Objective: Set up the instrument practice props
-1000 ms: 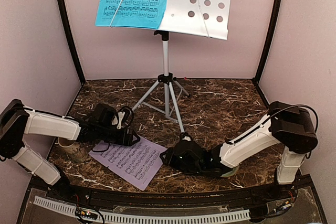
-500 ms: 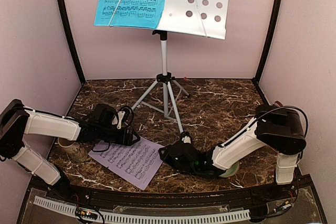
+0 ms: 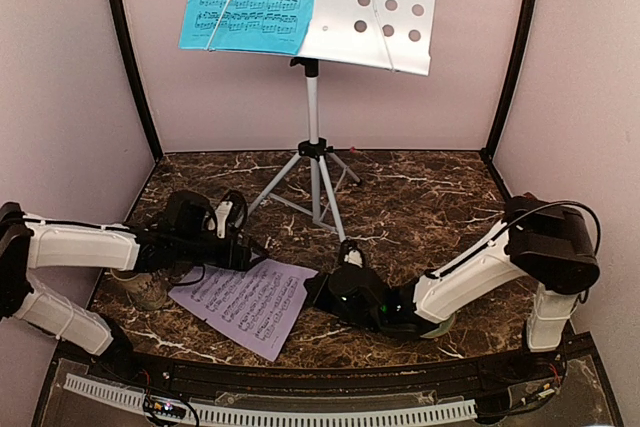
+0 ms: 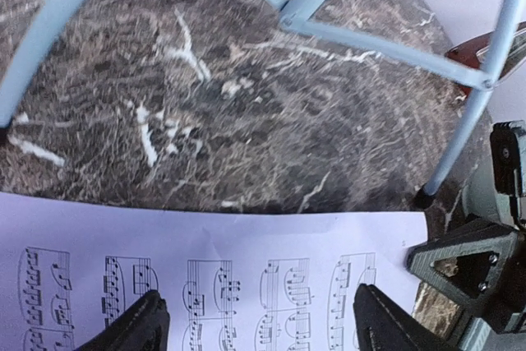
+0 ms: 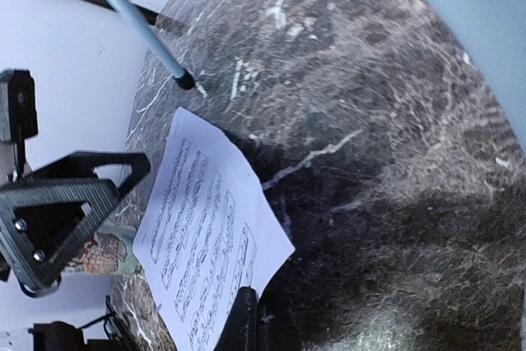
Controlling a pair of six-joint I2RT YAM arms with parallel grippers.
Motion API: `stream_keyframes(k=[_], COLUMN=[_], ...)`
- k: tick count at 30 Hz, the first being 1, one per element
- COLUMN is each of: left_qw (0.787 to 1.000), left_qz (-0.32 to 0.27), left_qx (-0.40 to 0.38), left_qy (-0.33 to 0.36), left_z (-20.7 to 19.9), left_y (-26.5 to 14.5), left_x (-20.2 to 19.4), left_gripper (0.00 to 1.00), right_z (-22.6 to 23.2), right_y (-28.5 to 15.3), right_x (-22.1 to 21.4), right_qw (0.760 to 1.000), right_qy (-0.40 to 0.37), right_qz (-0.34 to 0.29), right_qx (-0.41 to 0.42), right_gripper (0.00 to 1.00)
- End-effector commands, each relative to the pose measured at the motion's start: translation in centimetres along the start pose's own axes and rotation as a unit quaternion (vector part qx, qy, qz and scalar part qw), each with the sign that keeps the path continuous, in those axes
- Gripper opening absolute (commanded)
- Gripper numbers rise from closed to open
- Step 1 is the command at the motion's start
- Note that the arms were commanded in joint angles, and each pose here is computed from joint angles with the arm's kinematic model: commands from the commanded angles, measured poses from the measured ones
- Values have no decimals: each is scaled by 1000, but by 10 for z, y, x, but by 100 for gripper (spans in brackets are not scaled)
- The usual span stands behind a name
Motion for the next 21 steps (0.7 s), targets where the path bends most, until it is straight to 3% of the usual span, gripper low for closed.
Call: stream_keyframes(k=[1, 4, 8, 16, 21], left_qw=[997, 995, 993, 981, 976], left_qz=[-58, -83, -90, -122, -105], left_qx=[-38, -44, -57, -113, -143], left_qy=[33, 40, 53, 97, 130], left_z=[-30, -40, -50, -72, -78], left_y=[-36, -55, -70, -112, -114], left_x=[26, 37, 43, 58, 48], left_gripper=[87, 95, 99, 99, 97], right_z=[37, 46, 54, 77, 85], right_y=[-29, -48, -74, -133, -165], right_x=[27, 37, 43, 62, 70], right_qw=[993, 980, 947, 865, 826], right_qy=[-109, -184, -300, -469, -519], right_qz=[-36, -45, -48, -45, -52], right_qx=[29, 59, 103, 173, 215], right_gripper=[0, 0, 0, 0, 0])
Point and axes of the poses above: each gripper's point midway between its finger pads, its own y axis out along the fingers, its own z axis along the line the jaws close on, x = y × z, the point moved 3 cm from there along -y, back along the fingers, and after that the axes turned 14 degrees about -y, right-handed, at the moved point
